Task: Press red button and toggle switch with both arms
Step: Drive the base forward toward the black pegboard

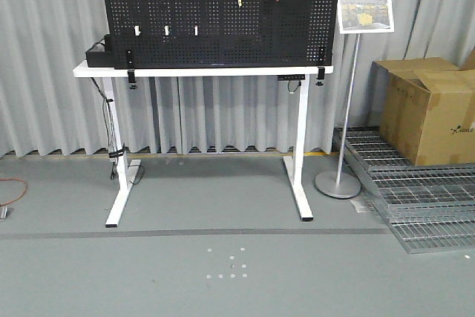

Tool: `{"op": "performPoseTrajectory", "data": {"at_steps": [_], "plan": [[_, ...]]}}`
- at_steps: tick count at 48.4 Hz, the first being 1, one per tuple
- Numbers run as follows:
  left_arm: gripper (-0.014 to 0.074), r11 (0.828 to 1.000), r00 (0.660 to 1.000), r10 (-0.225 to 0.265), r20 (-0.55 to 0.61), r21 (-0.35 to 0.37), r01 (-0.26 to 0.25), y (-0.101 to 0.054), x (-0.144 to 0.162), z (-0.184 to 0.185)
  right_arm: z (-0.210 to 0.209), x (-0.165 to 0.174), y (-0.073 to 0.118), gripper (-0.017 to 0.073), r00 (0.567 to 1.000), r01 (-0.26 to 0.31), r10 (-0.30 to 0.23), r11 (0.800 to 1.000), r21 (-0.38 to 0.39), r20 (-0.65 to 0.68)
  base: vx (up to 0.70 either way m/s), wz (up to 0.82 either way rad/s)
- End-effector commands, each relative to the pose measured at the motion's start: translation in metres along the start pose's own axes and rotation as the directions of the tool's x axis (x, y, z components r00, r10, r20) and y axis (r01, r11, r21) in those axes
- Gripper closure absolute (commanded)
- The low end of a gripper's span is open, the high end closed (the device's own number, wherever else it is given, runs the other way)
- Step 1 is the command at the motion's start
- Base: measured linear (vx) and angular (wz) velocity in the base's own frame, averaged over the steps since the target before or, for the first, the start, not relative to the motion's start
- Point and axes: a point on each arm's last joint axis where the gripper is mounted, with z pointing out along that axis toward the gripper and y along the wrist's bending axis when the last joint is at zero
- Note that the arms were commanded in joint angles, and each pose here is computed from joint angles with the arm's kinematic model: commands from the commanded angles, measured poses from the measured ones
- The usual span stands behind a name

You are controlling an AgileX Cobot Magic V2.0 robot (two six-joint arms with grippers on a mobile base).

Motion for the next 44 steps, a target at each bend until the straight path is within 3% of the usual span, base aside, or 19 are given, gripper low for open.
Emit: {"op": "performPoseTrajectory", "data": {"at_steps": [1,44], "plan": [[0.0591,1.000,0.998,-0.010,0.060,-0.009,0.011,0.0001,0.0034,-0.0007,-0.0006,-0.0044,0.0008,0.0562,0.996,0.011,-0.010,1.000,-0.013,0.086,0.00,0.00],[0.0591,1.000,0.998,-0.010,0.060,-0.009,0.011,0.0001,0.0034,-0.0007,-0.0006,-0.0044,0.0008,0.0562,0.996,0.011,-0.010,1.000,-0.013,0.086,0.03,0.01]]}}
